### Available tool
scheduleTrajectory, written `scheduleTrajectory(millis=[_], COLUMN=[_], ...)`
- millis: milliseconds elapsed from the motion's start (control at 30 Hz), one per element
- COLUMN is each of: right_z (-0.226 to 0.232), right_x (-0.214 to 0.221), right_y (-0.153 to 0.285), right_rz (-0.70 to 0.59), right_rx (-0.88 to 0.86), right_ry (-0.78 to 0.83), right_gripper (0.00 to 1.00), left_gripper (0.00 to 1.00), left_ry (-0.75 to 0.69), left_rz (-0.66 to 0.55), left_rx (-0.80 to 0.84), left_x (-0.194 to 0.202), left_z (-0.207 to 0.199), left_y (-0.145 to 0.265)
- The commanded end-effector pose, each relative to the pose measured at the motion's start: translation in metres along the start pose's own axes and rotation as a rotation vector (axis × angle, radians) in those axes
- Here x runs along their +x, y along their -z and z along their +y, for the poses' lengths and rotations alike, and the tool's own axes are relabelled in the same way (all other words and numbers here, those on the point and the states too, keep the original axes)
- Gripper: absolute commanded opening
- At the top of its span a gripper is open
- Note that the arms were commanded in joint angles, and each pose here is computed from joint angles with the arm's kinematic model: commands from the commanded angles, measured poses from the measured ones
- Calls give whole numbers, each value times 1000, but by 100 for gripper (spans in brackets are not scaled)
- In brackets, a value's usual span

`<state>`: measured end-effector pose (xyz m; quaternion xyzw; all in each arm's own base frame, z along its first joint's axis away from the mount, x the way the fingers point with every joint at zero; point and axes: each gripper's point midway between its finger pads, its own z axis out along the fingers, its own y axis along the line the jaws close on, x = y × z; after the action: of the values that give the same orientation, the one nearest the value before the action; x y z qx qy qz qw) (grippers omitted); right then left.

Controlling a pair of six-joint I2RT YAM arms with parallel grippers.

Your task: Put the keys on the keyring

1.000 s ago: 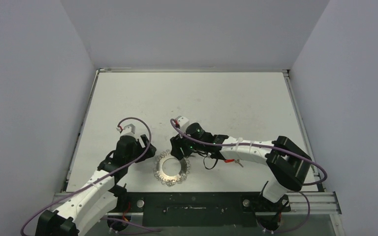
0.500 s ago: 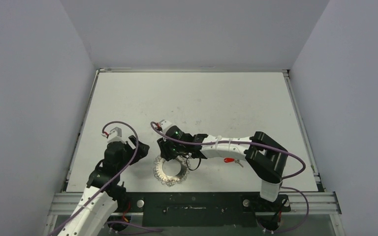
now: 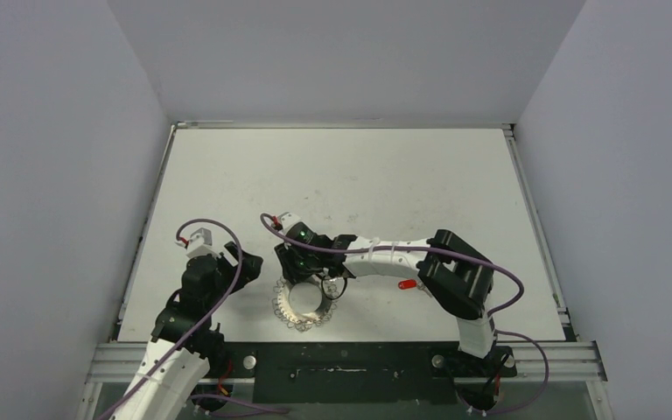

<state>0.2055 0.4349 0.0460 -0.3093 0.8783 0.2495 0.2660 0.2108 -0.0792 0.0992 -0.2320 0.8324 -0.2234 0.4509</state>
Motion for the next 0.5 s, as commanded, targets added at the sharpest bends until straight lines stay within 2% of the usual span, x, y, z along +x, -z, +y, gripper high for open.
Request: scheduleTrajectory(millis=[0,133,467], right_z=[15,14,-2], right_x=[-17,-14,-11], right_y=[-4,-10,-16], right_rz=[-24,-6,12], right_rx=[-22,-6,82], right_ry=[-17,-26,-43], right_gripper=[30,26,28], left_gripper=[73,73,73], left_ry=[3,1,0], left_rz=[-20,-18,-11], left_rx=[-2,-3,0], left_x=[-5,-4,-1], left_z=[-1,0,1], left_y=[-1,-2,-3])
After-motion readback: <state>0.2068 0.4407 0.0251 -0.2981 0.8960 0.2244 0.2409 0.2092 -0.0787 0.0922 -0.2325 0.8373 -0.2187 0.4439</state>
